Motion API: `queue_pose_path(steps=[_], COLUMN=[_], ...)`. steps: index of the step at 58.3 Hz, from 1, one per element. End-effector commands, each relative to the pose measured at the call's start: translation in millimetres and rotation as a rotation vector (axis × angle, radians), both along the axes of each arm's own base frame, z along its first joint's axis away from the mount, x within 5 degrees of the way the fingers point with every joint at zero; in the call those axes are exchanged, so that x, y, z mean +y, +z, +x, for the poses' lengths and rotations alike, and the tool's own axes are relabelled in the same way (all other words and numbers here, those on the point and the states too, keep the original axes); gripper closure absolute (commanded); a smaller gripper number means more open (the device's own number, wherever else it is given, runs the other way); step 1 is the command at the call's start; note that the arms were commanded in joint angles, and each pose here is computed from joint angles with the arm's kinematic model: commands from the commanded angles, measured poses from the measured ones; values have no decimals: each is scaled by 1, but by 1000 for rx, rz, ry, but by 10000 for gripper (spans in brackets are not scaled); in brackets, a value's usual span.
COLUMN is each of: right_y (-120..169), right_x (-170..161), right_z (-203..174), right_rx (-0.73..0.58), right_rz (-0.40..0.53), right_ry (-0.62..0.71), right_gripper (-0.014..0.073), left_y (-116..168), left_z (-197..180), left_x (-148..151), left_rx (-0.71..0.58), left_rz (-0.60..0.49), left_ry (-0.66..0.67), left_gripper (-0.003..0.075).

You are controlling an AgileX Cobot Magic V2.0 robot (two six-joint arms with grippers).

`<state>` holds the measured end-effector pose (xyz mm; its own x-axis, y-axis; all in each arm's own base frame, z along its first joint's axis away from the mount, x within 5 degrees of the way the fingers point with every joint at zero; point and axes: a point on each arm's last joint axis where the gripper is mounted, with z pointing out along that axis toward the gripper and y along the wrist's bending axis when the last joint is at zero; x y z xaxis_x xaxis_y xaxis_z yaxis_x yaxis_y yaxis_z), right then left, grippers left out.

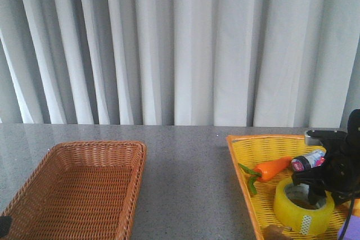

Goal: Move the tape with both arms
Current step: 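Lower the right gripper onto the yellow tape roll in the yellow basket, then grasp the tape roll with the right gripper and lift it out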

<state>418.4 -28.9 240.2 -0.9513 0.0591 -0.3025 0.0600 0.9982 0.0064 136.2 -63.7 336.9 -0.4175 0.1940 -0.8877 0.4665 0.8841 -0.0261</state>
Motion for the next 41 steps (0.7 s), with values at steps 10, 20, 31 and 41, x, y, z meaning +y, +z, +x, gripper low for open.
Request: queue_pose_path(steps=[10,20,31,41], right_y=[32,50,97,143], right_x=[-1,1,5,24], right_z=[-3,-13,-35,-60], right_rx=[-92,-104,-230,-392], right_rz=[-16,-19,-12,126], right_ry=[26,49,74,202], right_gripper=[482,526,509,487], left_y=[17,17,17,17], left_z=[2,2,2,2], left_x=[-1,-1,-1,-1], left_rx=[-93,-93,-93,-93], left_rz=[-58,-58,-58,-58], left_ry=[10,10,10,10], left_gripper=[231,231,231,231])
